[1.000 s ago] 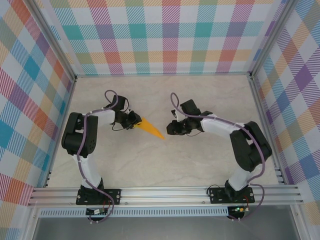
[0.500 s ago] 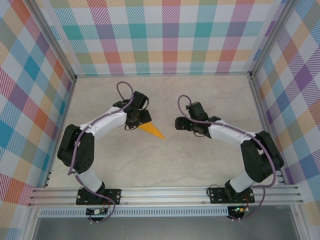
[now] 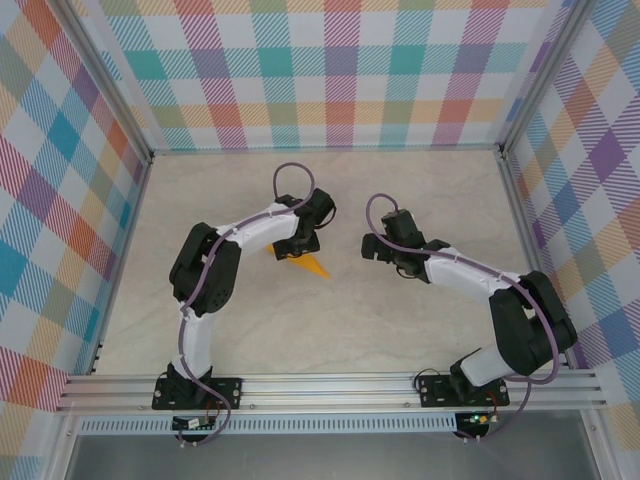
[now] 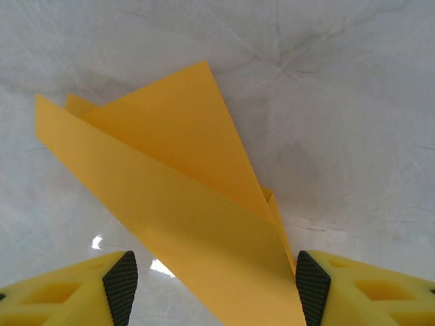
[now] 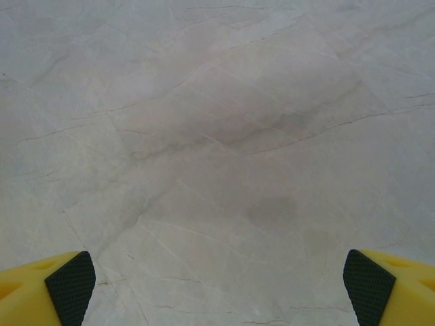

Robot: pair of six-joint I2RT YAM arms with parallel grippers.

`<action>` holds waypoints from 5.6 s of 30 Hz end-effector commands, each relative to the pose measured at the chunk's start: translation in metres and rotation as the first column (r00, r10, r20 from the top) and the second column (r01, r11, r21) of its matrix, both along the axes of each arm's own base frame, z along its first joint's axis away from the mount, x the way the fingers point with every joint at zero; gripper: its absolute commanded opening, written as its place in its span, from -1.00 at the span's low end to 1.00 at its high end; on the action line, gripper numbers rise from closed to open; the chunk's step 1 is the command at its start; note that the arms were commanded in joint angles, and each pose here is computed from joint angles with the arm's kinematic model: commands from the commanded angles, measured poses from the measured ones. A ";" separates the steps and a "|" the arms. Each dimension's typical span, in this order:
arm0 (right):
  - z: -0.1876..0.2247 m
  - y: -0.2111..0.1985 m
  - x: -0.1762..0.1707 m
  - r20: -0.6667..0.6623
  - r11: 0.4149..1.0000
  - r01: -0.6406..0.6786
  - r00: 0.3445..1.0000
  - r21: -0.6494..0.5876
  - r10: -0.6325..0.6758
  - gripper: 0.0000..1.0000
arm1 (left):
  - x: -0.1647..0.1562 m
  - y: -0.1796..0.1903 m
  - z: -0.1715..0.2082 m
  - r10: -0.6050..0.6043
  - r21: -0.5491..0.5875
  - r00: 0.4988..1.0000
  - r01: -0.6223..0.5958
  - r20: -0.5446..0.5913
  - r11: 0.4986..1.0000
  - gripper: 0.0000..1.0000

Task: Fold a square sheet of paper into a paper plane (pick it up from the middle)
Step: Turn over a paper plane at the center of the table, then move the paper plane to the center of the table.

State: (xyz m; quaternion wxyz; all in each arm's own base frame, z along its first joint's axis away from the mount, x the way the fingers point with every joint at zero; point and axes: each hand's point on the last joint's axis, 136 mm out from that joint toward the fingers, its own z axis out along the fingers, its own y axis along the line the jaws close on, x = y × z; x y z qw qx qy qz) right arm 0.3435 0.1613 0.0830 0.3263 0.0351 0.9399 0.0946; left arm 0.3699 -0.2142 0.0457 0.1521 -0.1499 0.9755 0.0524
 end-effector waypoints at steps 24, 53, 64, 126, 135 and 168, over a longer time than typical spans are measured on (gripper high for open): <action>-0.006 -0.003 0.006 -0.013 0.998 0.055 0.998 0.021 -0.055 0.94 | -0.017 0.016 0.026 0.071 0.001 0.996 -0.071 0.057 0.997 -0.77; 0.040 0.019 0.006 0.044 0.947 -0.111 0.994 0.300 0.103 1.00 | 0.012 -0.084 0.107 -0.209 -0.563 0.868 0.457 0.450 0.688 -1.00; 0.049 0.056 -0.031 -0.156 0.884 -0.112 0.967 0.454 0.203 0.71 | -0.005 -0.090 0.043 -0.136 -0.712 0.894 0.424 0.426 0.560 -1.00; -0.046 0.150 -0.061 -0.430 0.958 -0.241 0.856 0.157 0.285 0.17 | -0.016 -0.050 -0.026 -0.093 -0.730 0.960 0.263 0.265 0.631 -1.00; -0.049 0.131 -0.052 -0.422 0.984 -0.177 0.892 0.010 0.164 -0.28 | -0.014 -0.048 -0.018 -0.068 -0.753 0.964 0.245 0.259 0.611 -0.88; -0.062 0.133 -0.043 -0.400 0.973 -0.138 0.915 -0.183 0.054 -0.77 | -0.027 0.086 0.027 0.162 -0.511 0.957 -0.016 0.241 0.860 0.43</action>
